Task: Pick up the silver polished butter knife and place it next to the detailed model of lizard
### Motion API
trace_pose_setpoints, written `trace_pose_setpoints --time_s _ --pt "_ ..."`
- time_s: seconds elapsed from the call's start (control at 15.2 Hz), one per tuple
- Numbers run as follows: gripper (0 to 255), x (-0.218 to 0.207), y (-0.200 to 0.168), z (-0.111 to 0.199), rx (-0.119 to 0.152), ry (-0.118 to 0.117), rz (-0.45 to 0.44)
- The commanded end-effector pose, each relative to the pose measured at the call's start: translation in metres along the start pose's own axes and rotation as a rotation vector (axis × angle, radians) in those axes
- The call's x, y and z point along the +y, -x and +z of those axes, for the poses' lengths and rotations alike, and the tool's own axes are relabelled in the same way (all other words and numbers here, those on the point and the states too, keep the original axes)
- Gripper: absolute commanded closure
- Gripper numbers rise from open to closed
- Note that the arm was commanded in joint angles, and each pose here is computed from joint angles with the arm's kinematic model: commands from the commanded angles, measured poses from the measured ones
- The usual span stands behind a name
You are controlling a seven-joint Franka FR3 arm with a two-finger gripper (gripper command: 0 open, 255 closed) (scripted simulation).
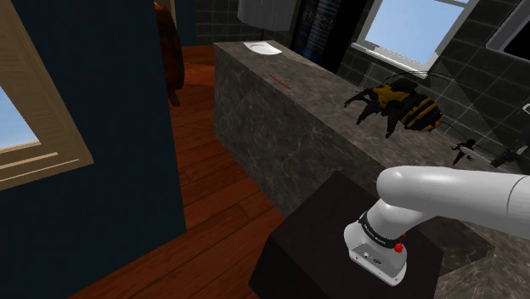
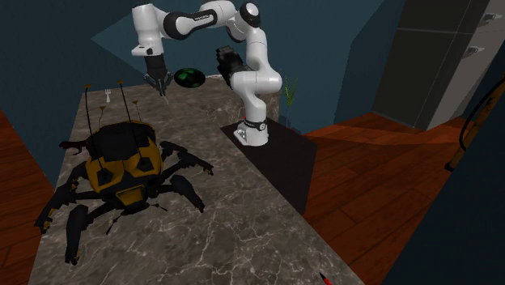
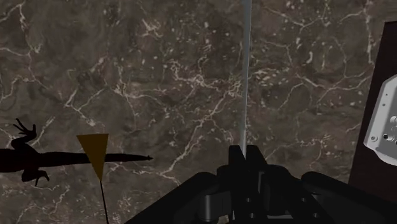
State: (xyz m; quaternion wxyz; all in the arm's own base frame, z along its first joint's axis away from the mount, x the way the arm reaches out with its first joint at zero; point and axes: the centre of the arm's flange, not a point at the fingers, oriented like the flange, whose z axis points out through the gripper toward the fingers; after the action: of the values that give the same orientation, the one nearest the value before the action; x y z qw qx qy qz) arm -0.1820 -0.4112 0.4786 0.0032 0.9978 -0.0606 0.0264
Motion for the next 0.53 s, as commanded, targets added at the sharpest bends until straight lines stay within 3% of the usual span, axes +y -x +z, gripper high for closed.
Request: trace_pose_setpoints --time_s 0.0,0.46 --pt "255 0.008 0.026 -0.001 -0.001 0.0 -0.001" --pt "255 0.01 0.036 0.03 -0.001 0.0 -0.001"
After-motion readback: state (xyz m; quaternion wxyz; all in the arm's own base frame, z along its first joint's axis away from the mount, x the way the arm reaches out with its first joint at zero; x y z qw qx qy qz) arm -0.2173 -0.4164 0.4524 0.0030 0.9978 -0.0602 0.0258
